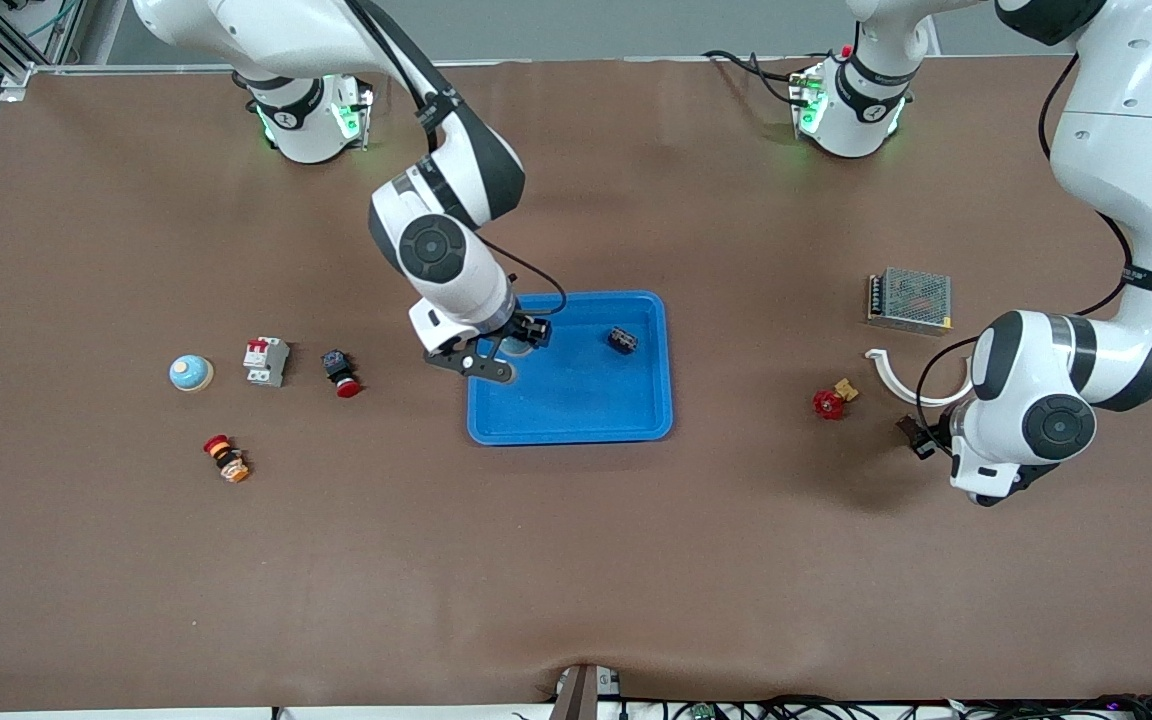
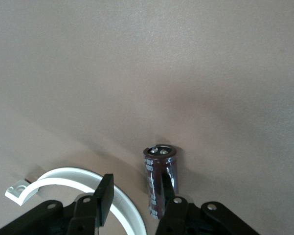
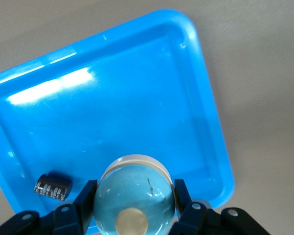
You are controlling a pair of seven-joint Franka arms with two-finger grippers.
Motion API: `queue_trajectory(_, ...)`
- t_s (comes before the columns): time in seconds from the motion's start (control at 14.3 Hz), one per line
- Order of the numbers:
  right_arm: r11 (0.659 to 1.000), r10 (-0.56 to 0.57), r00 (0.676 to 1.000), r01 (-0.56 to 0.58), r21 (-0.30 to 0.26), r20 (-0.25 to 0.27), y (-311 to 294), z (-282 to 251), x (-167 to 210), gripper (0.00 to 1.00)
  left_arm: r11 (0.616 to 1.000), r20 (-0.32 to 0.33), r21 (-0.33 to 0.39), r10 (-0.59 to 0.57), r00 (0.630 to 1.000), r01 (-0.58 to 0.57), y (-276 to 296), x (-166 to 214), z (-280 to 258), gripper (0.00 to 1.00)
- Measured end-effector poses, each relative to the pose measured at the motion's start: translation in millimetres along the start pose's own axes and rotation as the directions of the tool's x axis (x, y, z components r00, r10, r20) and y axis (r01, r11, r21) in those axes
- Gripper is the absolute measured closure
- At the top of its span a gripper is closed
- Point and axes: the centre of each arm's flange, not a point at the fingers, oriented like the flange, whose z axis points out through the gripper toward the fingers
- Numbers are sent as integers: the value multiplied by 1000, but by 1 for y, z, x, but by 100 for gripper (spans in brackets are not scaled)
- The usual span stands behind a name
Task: Place electrolytic capacitor and blue bell in tray
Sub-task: 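Grasp another capacitor with the left gripper while the right gripper lifts the bell, then set the blue bell in the tray and open the right gripper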
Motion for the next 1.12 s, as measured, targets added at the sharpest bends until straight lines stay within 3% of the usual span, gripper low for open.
queue_trajectory(0.49, 999, -16, 997, 19, 43, -76, 20, 62, -28, 32, 1000, -1, -27, -11, 1000, 11, 3, 0, -1, 48)
queue_trajectory(1.12, 997, -64, 994, 66, 25, -84, 22, 100, -62, 32, 998, 9, -57, -28, 1000, 28, 3, 6, 22, 50)
